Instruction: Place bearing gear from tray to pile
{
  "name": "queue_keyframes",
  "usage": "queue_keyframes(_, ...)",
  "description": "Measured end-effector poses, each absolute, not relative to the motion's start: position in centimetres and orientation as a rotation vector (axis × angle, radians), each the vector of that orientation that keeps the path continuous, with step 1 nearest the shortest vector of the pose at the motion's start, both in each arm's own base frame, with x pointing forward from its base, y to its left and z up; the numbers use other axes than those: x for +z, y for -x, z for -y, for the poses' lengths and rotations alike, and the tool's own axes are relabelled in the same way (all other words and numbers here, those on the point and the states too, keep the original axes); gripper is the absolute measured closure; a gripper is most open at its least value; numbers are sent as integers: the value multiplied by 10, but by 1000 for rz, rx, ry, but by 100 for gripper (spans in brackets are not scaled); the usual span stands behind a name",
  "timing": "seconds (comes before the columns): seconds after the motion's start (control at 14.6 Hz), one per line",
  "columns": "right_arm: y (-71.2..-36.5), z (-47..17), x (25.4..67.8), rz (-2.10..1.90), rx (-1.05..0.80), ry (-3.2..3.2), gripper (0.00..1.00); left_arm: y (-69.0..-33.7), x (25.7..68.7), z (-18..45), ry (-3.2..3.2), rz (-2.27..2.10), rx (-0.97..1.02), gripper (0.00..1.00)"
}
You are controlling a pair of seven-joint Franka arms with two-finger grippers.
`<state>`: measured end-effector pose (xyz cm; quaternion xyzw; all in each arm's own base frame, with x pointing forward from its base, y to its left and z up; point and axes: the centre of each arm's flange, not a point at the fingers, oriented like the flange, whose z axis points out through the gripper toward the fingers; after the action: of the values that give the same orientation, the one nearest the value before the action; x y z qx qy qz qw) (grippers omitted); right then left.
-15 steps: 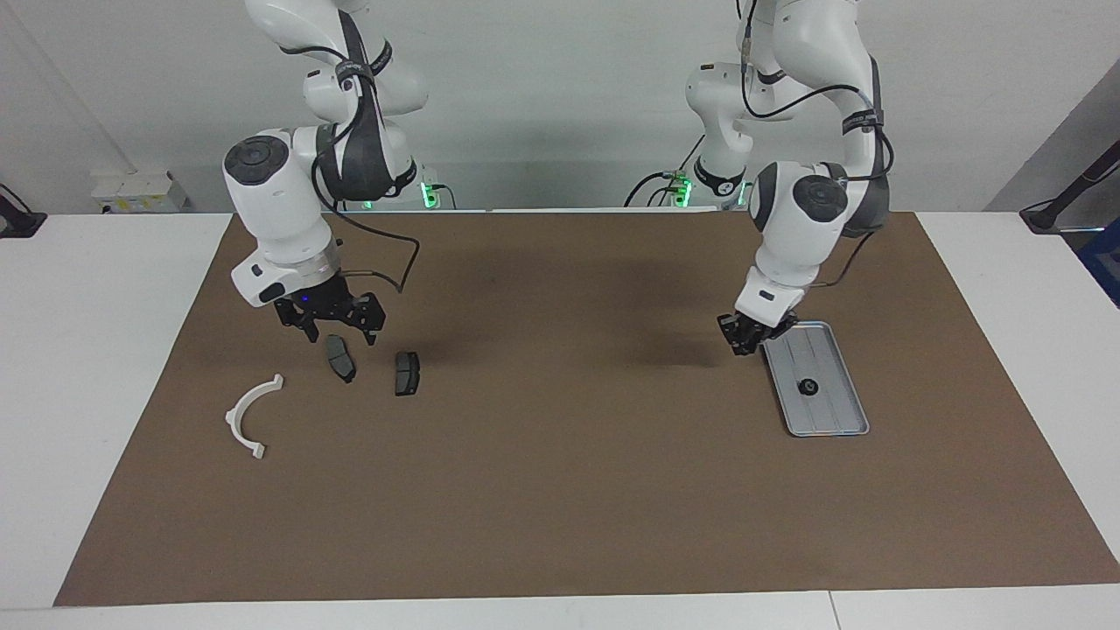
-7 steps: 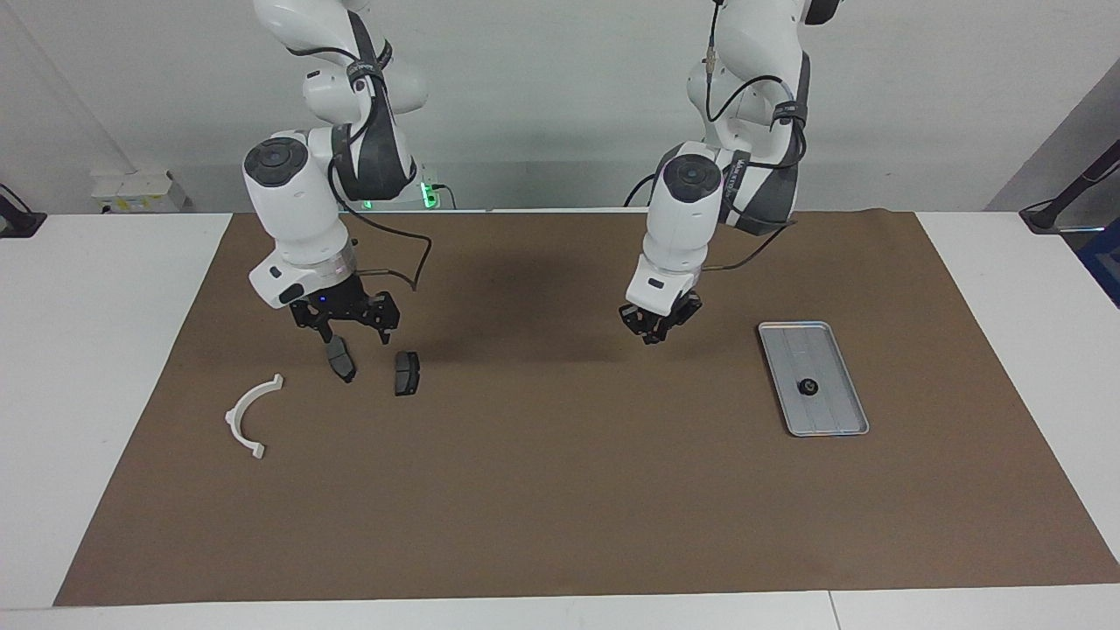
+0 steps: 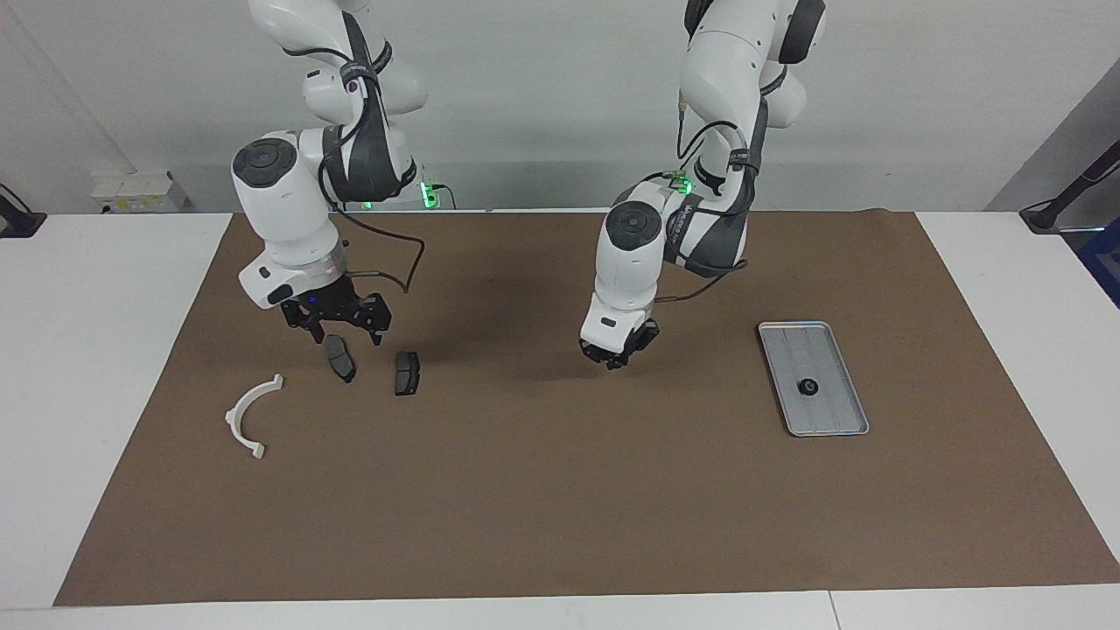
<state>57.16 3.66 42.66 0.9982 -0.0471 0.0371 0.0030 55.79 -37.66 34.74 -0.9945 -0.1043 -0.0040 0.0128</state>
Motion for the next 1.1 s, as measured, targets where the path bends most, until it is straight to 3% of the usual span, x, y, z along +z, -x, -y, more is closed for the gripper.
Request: queue_keyframes(1.1,-573,-22,424,184,111,-3126,0,-522,297,394,3109,342,-50,76)
